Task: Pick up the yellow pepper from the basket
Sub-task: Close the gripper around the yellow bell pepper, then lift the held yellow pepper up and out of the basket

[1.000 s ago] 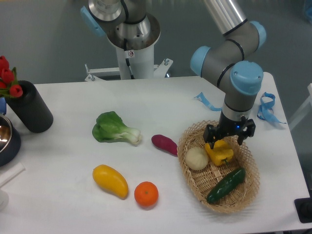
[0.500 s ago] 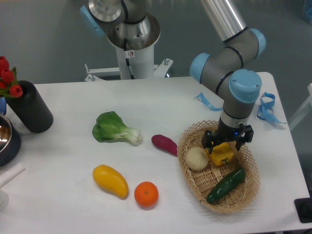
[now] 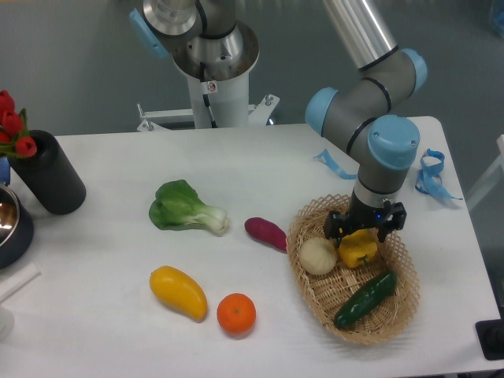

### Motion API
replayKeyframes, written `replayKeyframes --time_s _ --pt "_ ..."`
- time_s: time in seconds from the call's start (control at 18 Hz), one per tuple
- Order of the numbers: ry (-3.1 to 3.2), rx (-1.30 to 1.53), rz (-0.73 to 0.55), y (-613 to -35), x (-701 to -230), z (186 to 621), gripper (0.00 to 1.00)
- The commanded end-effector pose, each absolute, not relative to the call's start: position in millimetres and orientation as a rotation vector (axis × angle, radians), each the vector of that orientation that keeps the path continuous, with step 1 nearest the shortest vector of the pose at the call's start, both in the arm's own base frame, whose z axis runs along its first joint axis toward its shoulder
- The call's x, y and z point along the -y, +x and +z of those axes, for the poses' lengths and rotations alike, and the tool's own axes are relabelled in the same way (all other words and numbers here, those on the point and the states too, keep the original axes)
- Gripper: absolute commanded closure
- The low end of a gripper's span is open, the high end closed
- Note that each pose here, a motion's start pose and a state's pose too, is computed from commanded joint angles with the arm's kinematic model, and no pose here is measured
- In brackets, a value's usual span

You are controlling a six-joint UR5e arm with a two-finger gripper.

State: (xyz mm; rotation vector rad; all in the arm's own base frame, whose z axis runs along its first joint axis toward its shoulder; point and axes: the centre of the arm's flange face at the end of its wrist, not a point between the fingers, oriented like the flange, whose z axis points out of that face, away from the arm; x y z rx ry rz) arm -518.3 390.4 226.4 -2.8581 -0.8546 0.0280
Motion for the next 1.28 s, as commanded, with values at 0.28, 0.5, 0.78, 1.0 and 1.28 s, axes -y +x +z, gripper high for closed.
replayKeyframes --time_s 0.28,0.5,0.78,1.0,1.28 --pt "-2.838 0.905 0.03 -520 -391 229 0.18" --pt "-2.839 0.906 0.029 -520 -391 228 0.38" --pt "-2.833 0.906 0.034 -521 -391 232 0.56" --pt "-2.81 0.875 0.083 -523 -391 258 0.56" --pt "-2.779 0.629 0.275 -527 -393 343 0.56"
